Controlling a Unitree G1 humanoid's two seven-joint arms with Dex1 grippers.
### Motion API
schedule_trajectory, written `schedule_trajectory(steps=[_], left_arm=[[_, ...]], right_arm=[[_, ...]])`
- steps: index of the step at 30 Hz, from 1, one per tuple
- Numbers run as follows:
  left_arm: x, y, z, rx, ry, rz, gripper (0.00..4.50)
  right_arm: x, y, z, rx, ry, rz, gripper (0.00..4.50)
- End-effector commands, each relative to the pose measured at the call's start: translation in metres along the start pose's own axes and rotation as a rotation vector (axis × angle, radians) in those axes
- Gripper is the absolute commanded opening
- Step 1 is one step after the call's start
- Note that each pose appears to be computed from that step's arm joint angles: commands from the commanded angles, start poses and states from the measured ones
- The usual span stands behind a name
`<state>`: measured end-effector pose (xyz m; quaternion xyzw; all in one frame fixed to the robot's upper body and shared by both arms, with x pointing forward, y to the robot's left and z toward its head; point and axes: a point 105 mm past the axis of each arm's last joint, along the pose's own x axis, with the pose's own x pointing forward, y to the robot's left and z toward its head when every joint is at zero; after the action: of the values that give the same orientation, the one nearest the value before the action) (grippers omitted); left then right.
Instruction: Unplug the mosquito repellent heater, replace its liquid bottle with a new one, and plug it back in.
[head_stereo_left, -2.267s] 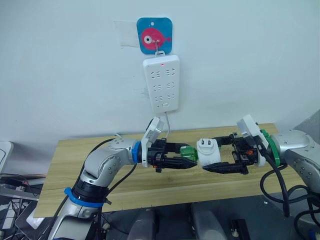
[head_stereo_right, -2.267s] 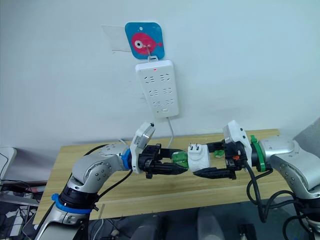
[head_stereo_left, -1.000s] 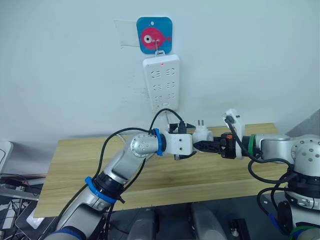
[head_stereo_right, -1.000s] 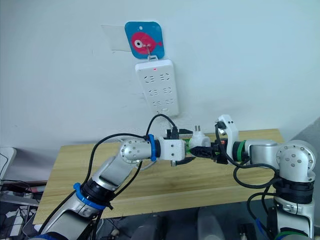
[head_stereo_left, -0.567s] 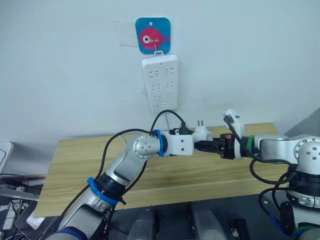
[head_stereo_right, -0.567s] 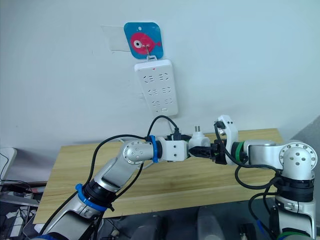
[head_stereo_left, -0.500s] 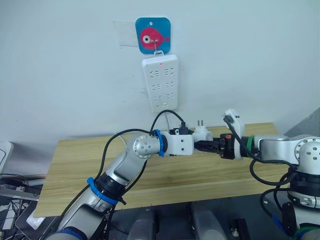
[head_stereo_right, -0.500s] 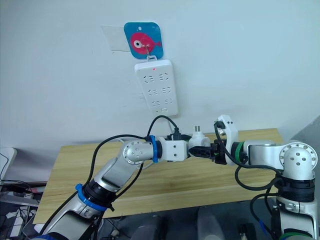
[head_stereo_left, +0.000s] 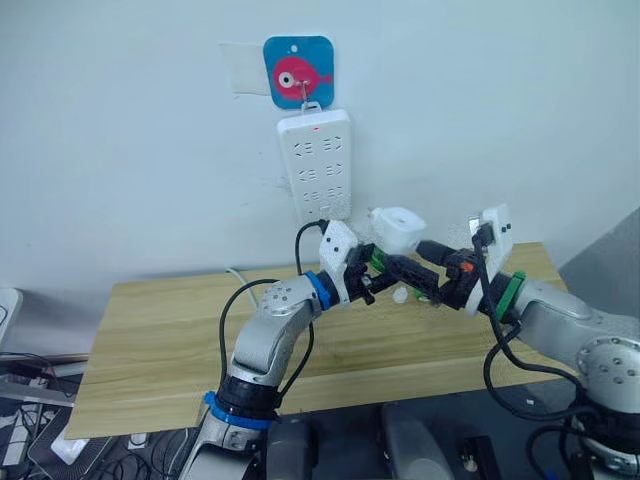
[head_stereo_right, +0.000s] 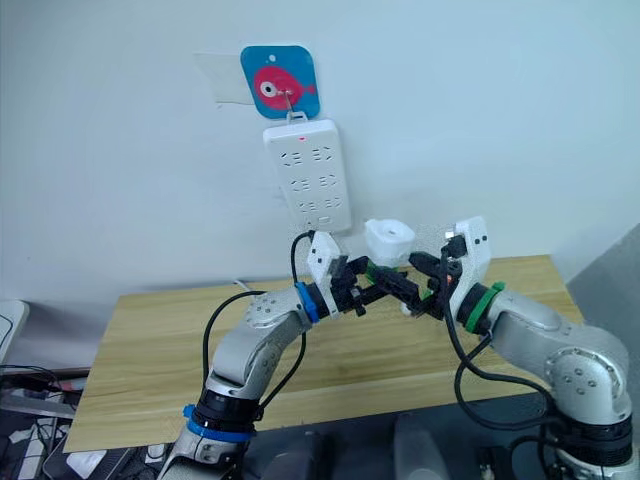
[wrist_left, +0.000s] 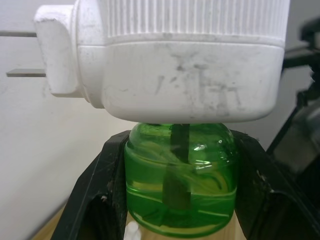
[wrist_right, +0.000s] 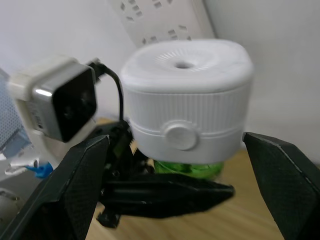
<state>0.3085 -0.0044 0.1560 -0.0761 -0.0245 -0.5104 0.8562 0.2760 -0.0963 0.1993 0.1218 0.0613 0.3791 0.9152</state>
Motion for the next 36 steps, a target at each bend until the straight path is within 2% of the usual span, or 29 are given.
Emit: schedule_trajectory(steps=[1, 8, 11, 13, 14, 20, 25, 27, 31, 36], left_arm=[[0.004, -0.011, 0.013, -0.002, -0.043, -0.037, 2.27], [0.004, -0.013, 0.011, 0.043, -0.013, -0.066, 2.27], [0.003, -0.014, 0.011, 0.051, -0.009, -0.076, 2.27], [0.002, -0.015, 0.010, 0.052, -0.009, -0.076, 2.27], [0.001, -0.015, 0.010, 0.051, -0.010, -0.075, 2.27], [-0.002, -0.016, 0.011, 0.064, -0.016, -0.076, 2.27], [-0.027, -0.012, 0.022, 0.038, -0.070, -0.074, 3.88], [-0.049, 0.003, 0.025, 0.052, -0.063, -0.015, 4.47], [-0.082, 0.028, 0.046, 0.115, -0.072, 0.082, 4.50], [-0.110, 0.063, 0.071, 0.199, -0.024, 0.173, 4.50]], right_arm=[[0.005, 0.008, 0.014, -0.040, -0.105, -0.003, 4.47], [0.015, 0.006, 0.017, -0.033, -0.140, -0.028, 4.47], [0.016, 0.006, 0.014, -0.031, -0.134, -0.028, 3.92], [0.017, 0.007, 0.013, -0.030, -0.127, -0.020, 3.19], [0.017, 0.008, 0.011, -0.036, -0.116, -0.015, 2.96], [0.017, 0.009, 0.008, -0.039, -0.097, 0.003, 2.97], [0.015, 0.003, 0.017, -0.066, -0.144, -0.022, 2.97], [0.014, 0.004, 0.014, -0.157, -0.127, -0.018, 2.97], [0.015, 0.003, 0.012, -0.179, -0.153, -0.016, 2.97], [0.020, 0.005, 0.015, -0.196, -0.182, -0.007, 2.97]])
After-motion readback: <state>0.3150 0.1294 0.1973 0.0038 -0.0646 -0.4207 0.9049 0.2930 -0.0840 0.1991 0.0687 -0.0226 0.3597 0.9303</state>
